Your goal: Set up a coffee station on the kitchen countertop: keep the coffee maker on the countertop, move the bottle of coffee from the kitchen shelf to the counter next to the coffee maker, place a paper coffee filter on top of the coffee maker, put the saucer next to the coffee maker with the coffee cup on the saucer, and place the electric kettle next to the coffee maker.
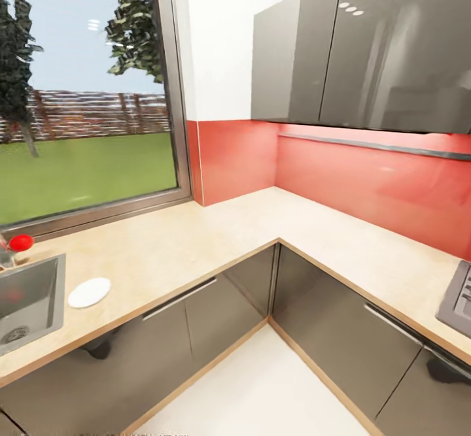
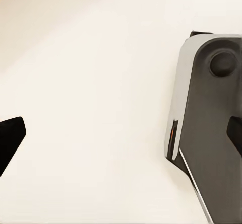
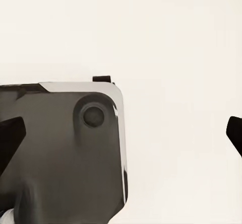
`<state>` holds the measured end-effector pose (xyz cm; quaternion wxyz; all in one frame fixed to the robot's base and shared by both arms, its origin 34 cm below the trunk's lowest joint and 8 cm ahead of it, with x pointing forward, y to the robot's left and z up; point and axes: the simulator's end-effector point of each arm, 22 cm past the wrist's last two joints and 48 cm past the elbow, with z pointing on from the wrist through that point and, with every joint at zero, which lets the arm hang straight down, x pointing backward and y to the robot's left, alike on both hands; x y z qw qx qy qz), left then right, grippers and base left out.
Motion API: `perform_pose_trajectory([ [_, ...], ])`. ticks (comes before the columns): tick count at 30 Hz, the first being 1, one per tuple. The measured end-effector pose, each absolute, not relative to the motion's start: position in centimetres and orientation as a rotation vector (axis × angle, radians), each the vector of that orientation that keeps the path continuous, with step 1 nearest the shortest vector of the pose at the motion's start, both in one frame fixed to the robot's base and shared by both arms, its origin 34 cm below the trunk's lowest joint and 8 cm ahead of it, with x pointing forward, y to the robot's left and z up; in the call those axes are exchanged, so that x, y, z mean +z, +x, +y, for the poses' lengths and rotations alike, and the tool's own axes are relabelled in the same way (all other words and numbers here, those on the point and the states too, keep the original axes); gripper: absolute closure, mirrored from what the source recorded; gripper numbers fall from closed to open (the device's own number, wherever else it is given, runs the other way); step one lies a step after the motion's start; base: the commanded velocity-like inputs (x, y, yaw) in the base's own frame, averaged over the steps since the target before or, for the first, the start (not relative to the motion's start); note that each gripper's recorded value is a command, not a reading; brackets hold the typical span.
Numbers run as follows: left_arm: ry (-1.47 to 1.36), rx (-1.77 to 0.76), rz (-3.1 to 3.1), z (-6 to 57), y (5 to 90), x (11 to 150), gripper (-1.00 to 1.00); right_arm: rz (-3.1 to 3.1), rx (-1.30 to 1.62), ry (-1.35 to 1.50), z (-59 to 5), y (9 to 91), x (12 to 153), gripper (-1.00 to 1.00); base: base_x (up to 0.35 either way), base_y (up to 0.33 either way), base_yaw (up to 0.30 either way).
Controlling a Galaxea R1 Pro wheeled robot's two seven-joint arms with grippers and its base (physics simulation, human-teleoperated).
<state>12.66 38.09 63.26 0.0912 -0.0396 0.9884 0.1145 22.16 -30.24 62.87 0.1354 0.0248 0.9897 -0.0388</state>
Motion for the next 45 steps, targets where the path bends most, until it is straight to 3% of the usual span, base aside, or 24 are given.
perform_pose_trajectory([
  [45,-0.120,0.340,2.929,38.10,12.93,63.28,-1.00,2.861,-0.109,0.070,-30.18,22.40,62.94,-1.00,0.000,-0.001,0.277],
])
